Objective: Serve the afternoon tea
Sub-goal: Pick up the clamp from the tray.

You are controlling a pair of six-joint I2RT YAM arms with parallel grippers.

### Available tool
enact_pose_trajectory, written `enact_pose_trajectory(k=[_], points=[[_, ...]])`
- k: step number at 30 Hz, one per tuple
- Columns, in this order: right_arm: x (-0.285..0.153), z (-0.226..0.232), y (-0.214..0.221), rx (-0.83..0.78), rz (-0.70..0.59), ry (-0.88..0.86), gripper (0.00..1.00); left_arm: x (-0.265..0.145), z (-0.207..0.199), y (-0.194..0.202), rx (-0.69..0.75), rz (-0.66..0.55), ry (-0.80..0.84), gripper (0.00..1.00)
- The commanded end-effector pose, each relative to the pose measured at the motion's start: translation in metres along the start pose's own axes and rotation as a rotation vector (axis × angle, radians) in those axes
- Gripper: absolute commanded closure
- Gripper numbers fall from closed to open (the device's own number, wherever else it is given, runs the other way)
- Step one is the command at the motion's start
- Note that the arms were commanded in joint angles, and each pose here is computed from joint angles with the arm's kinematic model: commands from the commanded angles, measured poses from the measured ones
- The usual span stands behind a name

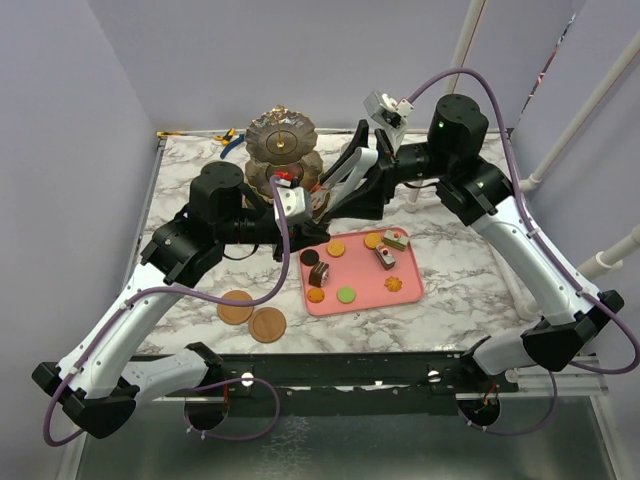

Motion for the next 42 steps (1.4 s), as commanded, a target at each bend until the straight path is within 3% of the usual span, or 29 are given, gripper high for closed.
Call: enact_pose_trajectory(k=[1,19,33,37,42], points=[[-0.002,0.003,-0.007,0.000,-0.028,0.044,0.30,-0.006,0.005,-0.023,0.083,-0.055,-0.044,1.00],[-0.012,-0.002,-0.007,-0.127,-0.104,0.175,0.37,-0.008,0.018,-0.025,0.185,-0.031,-0.096,0.98],[-0.011,0.013,-0.007,-0.172,-0.148,0.098,0.20,-0.006,0.011,-0.030,0.159,-0.032,-0.041,1.00],[-0.016,0.009,-0.012,-0.245,-0.154,0.161,0.12,-0.003,0.002,-0.031,0.111,-0.042,0.012,1.00],[-0.014,0.020,-0.019,-0.264,-0.160,0.083,0.01,-0.003,-0.006,-0.031,0.072,-0.047,0.047,1.00]])
Point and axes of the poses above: each gripper's point midway between its finger pads, its own x axis out along the fingers, its own z axis along the line the jaws close on, y = z × x, the point moved 1 cm from there along -x, back along the fingers, and after that the axes turned 8 degrees about -x, right-handed, at the moved point
